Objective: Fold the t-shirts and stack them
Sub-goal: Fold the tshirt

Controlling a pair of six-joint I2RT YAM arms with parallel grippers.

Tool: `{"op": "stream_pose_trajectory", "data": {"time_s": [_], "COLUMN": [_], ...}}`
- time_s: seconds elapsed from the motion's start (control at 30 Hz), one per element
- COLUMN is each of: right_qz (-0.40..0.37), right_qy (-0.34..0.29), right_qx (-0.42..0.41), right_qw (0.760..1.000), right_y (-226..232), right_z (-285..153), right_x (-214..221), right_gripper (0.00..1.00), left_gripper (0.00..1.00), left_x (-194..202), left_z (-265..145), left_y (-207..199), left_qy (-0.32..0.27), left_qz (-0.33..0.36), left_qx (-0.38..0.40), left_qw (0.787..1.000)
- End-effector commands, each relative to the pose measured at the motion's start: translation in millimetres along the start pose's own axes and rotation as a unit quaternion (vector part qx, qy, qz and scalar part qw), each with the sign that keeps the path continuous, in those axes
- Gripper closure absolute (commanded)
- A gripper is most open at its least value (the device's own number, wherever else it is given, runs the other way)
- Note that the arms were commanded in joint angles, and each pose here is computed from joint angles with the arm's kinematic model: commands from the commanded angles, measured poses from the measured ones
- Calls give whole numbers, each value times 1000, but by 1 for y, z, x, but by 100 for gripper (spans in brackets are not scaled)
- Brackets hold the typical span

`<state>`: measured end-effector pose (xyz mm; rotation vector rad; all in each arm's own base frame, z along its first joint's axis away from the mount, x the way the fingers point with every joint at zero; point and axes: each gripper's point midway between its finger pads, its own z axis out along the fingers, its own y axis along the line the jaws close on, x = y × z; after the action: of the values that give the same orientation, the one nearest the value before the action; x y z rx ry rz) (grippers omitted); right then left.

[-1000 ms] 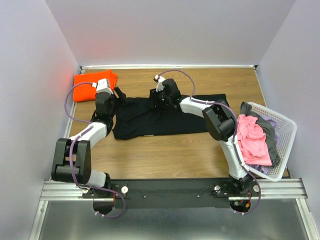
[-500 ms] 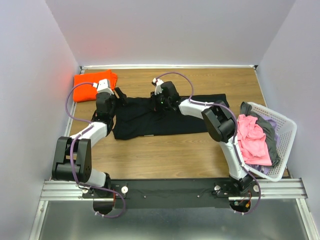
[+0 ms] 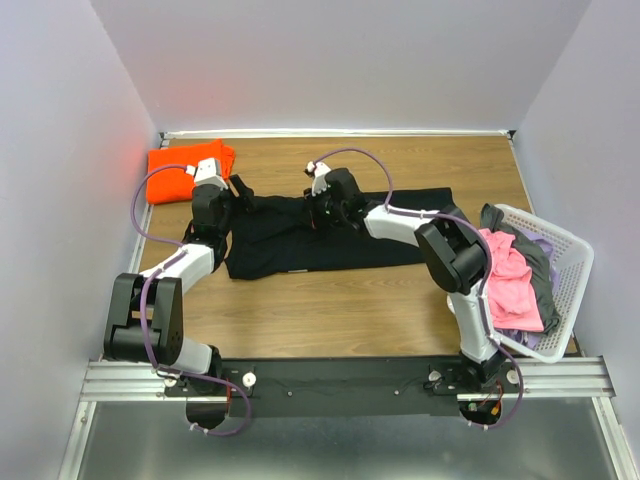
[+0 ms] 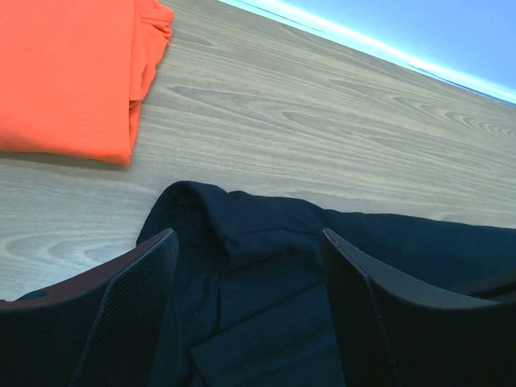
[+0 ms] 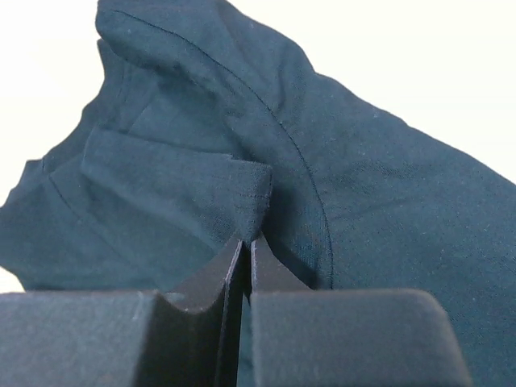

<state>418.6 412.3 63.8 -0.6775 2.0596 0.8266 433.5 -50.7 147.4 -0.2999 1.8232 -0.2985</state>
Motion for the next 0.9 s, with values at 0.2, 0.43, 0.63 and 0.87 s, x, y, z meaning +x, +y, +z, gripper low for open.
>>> {"op": "stream_pose_trajectory", "data": {"time_s": [0.2,0.43,0.63,0.87], "right_qz": [-37,-55,-84,-95], "right_qy": [-29,-31,-27,-51], "right_qx": [5,-32,-52,-60], "right_qw": [999,997,995,992], "right_y": [12,28,39,45], "right_z": [-24,-38,-54,-64], "right_x": [1,10,13,1], "right_gripper": [80,69,65,63], "left_gripper": [21,21,21,21], "left_x": [0,9,14,19], "left_z": [3,10,15,19], "left_y": [-5,-3,-3,-1], "left_qy": [1,13,21,30], "left_qz": [-3,-4,-3,-2], "left_qx": [14,12,14,10], "left_qw": [1000,1000,1000,999]}}
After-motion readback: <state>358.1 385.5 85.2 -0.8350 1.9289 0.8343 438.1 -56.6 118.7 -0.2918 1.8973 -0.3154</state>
